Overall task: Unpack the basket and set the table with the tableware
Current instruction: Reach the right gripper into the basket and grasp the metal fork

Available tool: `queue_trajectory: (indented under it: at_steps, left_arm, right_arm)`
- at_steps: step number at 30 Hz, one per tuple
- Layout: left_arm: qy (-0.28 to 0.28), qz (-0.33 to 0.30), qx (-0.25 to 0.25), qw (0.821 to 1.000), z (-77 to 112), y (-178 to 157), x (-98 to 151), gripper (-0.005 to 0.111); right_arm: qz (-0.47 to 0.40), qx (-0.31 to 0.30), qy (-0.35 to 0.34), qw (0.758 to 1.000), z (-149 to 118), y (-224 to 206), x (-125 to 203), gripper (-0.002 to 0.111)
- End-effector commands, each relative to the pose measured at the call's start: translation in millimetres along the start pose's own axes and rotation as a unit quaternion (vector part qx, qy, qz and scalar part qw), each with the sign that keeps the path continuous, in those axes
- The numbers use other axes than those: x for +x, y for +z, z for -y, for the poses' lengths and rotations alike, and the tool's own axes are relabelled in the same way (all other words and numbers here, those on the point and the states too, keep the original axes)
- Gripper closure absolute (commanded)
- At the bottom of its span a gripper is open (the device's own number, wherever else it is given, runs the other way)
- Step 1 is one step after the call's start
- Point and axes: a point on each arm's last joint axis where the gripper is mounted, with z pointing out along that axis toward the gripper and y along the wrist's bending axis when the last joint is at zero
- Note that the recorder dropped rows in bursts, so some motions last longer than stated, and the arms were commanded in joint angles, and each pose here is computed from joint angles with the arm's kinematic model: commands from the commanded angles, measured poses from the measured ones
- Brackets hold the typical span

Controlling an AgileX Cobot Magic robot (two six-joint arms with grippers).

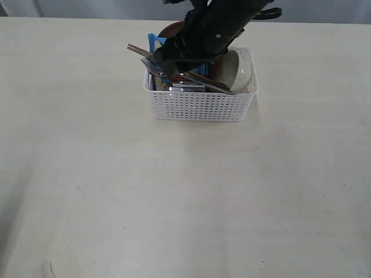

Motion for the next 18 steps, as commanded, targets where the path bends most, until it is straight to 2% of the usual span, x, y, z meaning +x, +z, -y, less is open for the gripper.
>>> queue_trajectory:
  at_steps: [1,5,14,16,18]
  left_arm:
    - [-0.001,0.004,-0.001,1.000,-0.1,0,0,0.107]
    - [-0.001,0.004,-0.001,1.000,-0.1,0,0,0.107]
    - [-0.001,0.004,-0.001,1.000,-0.1,0,0,0.107]
    - [-0.001,0.004,-0.001,1.000,-0.1,0,0,0.107]
    - [-0.001,0.004,-0.001,1.000,-0.1,0,0,0.107]
  right_arm:
    - [-0.035,0.017,-0.027,0.999,8,15,-6,0.050]
    - [-0.051,0.016,-0.032,0.998,9,26,-3,0.050]
    - [-0.091,0.069,-0.136,0.984,6,44,3,0.051]
    - [-0.095,0.070,-0.143,0.983,3,46,3,0.055]
    - [-0.097,0.073,-0.148,0.982,3,47,4,0.066]
